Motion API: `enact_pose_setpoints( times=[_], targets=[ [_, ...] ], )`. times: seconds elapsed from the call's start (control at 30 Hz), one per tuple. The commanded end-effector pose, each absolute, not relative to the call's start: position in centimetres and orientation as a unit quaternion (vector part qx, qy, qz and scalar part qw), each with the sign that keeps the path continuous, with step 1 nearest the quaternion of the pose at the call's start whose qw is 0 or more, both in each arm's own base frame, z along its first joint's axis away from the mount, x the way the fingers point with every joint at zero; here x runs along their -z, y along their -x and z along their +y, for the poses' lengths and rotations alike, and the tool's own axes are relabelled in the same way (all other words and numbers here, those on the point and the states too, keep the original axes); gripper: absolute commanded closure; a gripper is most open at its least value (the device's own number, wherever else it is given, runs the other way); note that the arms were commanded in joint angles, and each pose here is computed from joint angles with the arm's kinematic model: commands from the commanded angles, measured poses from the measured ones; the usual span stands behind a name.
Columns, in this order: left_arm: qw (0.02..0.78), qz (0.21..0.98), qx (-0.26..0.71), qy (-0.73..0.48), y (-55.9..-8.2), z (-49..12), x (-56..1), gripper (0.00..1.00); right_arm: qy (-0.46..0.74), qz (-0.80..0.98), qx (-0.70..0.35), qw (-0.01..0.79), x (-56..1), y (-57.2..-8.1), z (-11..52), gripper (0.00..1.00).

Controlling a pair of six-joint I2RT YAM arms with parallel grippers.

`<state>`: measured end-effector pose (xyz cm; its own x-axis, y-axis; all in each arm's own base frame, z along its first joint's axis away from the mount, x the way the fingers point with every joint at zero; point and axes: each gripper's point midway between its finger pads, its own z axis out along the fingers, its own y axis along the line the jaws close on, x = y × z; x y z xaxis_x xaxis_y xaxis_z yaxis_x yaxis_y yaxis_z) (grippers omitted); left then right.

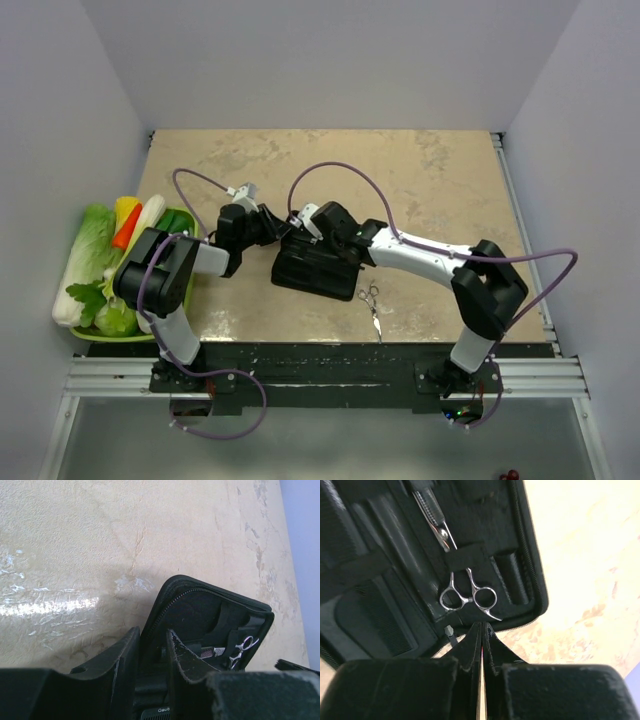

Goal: Sort the hair-cutting tools
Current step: Place the scissors in the hairdressing tool bag.

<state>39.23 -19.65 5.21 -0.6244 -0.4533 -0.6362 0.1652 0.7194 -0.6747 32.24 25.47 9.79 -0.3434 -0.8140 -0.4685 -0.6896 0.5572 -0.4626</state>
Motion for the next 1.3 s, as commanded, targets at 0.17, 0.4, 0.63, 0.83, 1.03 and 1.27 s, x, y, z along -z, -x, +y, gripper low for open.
enact_pose_setpoints(
  times=[0.17, 0.4, 0.63, 0.83, 1.03, 1.27],
  targets=[
    [0.446, 0.803, 0.389, 0.063, -40.0, -20.8, -7.2, 0.69, 0.441, 0.832, 0.083, 0.328, -6.8, -33.5, 24.8, 1.0],
    [0.445, 0.803, 0.391, 0.061, -39.9, -20.9, -7.1, 0.7, 0.443, 0.837, 0.079, 0.313, -5.1, -34.0, 24.4, 1.0],
    [0.435, 0.805, 0.4, 0.059, -39.8, -21.3, -6.7, 0.75, 0.443, 0.843, 0.062, 0.299, -2.8, -34.7, 24.8, 1.0],
    [0.427, 0.809, 0.399, 0.062, -39.9, -21.3, -6.1, 0.82, 0.442, 0.848, 0.062, 0.284, -1.3, -34.7, 24.3, 1.0],
    [0.425, 0.809, 0.401, 0.063, -39.9, -21.4, -6.0, 0.86, 0.439, 0.849, 0.064, 0.288, -2.2, -34.4, 23.8, 1.0],
    [0.423, 0.812, 0.397, 0.064, -39.9, -21.3, -5.8, 0.87, 0.449, 0.852, 0.019, 0.268, -1.9, -33.5, 25.0, 1.0]
  ],
)
